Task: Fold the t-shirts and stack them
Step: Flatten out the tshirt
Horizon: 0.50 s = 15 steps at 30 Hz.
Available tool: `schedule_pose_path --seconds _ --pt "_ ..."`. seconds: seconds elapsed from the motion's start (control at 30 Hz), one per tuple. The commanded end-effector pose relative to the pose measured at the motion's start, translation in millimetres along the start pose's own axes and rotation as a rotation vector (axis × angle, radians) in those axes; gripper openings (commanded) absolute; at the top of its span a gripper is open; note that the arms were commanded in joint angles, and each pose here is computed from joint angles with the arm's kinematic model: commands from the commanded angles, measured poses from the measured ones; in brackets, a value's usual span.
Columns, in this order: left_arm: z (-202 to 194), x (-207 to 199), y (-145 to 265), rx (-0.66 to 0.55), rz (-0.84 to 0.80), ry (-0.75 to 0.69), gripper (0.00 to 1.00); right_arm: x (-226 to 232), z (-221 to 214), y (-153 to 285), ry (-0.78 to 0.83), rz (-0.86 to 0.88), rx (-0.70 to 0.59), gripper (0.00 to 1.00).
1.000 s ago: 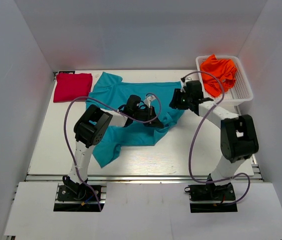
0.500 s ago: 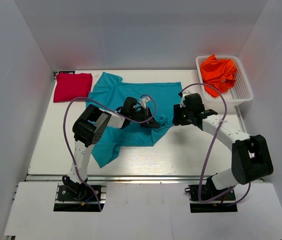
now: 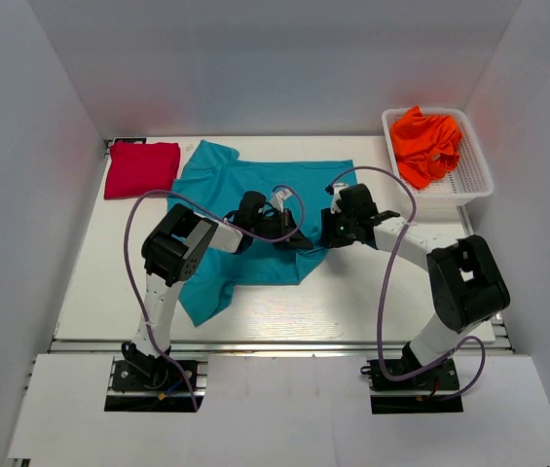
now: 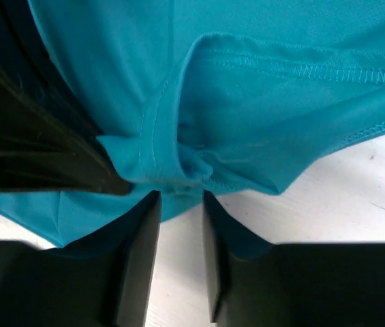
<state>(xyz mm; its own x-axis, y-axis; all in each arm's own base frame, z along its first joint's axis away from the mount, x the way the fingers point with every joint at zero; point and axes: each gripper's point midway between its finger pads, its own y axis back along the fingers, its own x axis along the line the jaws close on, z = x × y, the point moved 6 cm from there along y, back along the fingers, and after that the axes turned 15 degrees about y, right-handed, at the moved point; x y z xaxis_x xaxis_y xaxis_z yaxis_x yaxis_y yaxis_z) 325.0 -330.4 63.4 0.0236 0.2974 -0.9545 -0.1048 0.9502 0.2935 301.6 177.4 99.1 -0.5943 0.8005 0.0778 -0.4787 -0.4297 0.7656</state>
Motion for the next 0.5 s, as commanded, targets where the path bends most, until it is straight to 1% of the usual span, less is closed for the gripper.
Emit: schedule_pose_path --seconds 0.0,0.13,0.17,0.2,0.23,0.3,0.33,0.47 --pt "1.4 -22.6 6.9 -0.004 -0.059 -0.059 0.00 -1.0 23.7 -4.6 -0.003 0.004 -0.077 0.36" --pt "-0.4 -22.8 7.6 0.003 -0.071 -0.070 0.00 -1.6 29.7 -6.7 -0.017 0.005 -0.093 0.30" --pt "-0.4 -22.7 7.6 0.003 -0.071 -0.070 0.00 -0.3 28.8 -7.8 -0.017 0.018 -0.089 0.30" --pt "0.0 -24.1 7.5 0.001 -0.076 -0.067 0.00 -0.3 30.3 -8.1 -0.016 0.019 -0.094 0.26" --pt "0.1 -24.1 7.5 0.001 -0.076 -0.067 0.00 1.6 28.5 -8.6 -0.015 0.028 -0.087 0.18" --pt "0.1 -24.1 7.5 0.001 -0.076 -0.067 0.00 0.3 28.9 -7.4 -0.017 0.023 -0.090 0.07" --pt "-0.4 -25.8 7.8 0.007 -0.087 -0.077 0.00 -0.7 26.9 -8.6 -0.022 0.014 -0.080 0.00" --pt "-2.8 -24.7 8.7 0.017 -0.093 -0.080 0.00 -7.8 31.4 -4.3 0.013 -0.031 -0.083 0.00"
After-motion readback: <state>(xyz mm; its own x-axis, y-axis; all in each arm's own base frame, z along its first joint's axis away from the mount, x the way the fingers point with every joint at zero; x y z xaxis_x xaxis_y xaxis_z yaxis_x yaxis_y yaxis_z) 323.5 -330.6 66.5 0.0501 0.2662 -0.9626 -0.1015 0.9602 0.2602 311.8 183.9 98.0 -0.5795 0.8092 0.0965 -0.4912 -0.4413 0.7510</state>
